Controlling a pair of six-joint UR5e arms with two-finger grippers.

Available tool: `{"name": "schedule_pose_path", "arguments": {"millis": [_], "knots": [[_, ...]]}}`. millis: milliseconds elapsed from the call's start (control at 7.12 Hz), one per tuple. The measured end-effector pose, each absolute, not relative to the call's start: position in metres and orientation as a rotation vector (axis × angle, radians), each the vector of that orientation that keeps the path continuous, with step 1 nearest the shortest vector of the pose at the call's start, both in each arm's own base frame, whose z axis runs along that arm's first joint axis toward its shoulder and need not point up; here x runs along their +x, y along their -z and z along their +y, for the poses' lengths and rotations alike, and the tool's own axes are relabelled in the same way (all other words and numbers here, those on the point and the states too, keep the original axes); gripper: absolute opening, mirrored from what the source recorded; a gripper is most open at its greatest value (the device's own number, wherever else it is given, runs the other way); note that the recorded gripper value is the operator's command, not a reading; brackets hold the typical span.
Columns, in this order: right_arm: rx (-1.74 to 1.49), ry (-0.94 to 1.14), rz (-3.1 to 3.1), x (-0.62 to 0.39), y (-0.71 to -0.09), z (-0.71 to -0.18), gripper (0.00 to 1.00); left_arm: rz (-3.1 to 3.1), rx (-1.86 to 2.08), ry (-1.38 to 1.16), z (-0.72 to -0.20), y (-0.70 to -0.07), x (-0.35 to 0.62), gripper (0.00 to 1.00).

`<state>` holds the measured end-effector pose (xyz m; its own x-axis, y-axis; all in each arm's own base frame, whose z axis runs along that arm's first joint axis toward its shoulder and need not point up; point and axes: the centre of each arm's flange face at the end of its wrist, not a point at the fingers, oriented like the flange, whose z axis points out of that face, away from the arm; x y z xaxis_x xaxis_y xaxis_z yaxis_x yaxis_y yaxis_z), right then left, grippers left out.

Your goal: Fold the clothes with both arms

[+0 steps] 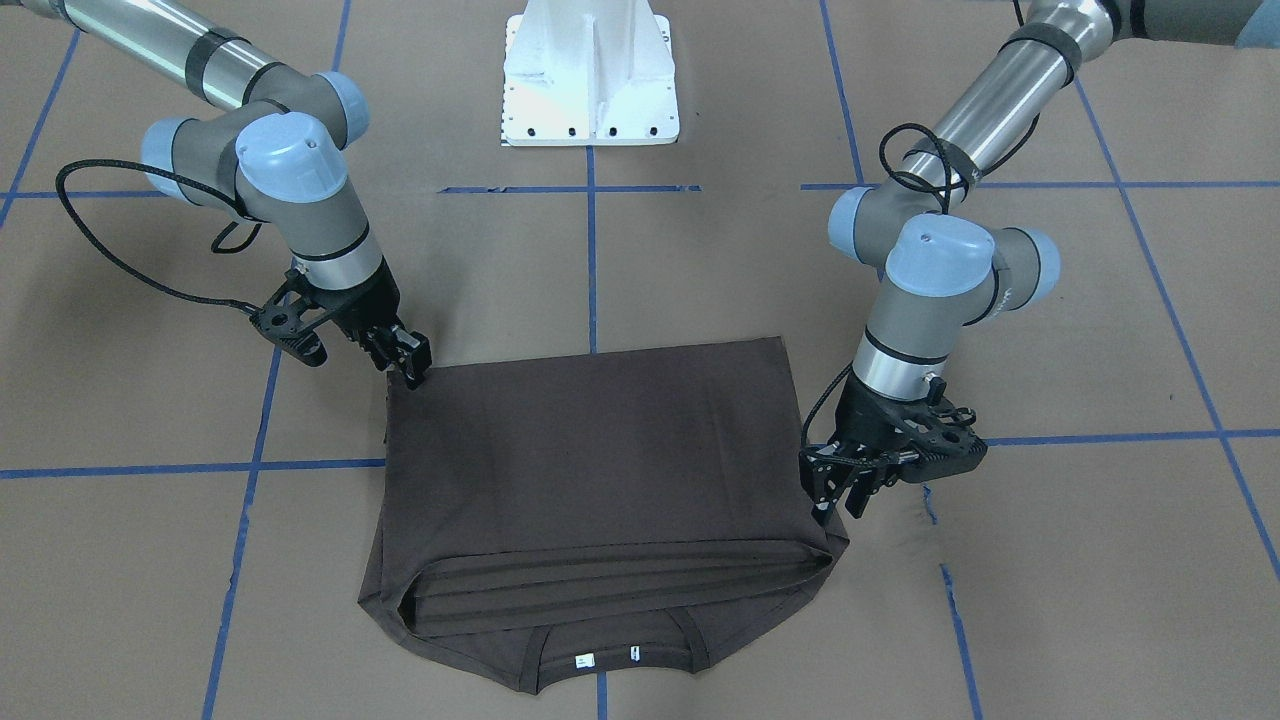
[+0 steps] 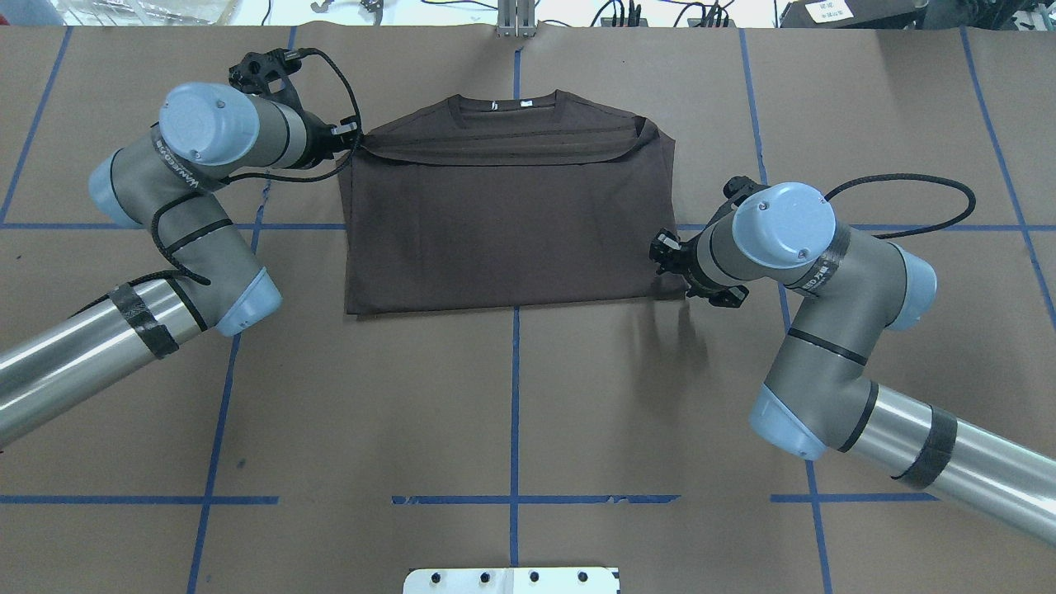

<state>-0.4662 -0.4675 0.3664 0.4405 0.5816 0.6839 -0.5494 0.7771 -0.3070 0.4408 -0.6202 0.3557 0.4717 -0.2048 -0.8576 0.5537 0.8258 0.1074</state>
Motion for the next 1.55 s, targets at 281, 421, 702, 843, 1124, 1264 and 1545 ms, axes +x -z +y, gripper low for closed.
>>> {"name": "schedule_pose_path", "arguments": {"millis": [281,421,702,843,1124,1264,1545], "knots": [[-0.034,-0.710,-0.852,-0.469,-0.372,-0.470,0.52,0.976,0.399,0.481,-0.620,-0.356,0.441,0.50],[-0.034,-0.713,-0.850,-0.470,-0.373,-0.470,0.36,0.977,0.399,0.483,-0.620,-0.356,0.441,0.50],[-0.037,-0.715,-0.849,-0.471,-0.374,-0.469,0.00,0.978,0.398,0.484,-0.620,-0.356,0.441,0.50],[-0.038,-0.715,-0.848,-0.470,-0.374,-0.467,0.00,0.977,0.398,0.485,-0.620,-0.356,0.441,0.50],[-0.057,-0.723,-0.864,-0.471,-0.369,-0.457,0.00,0.976,0.396,0.485,-0.619,-0.357,0.441,0.50],[-0.081,-0.714,-0.897,-0.468,-0.355,-0.432,0.00,0.977,0.396,0.485,-0.619,-0.357,0.442,0.50],[-0.184,-0.590,-0.969,-0.434,-0.330,-0.313,0.00,0.985,0.396,0.484,-0.618,-0.353,0.442,0.50]]}}
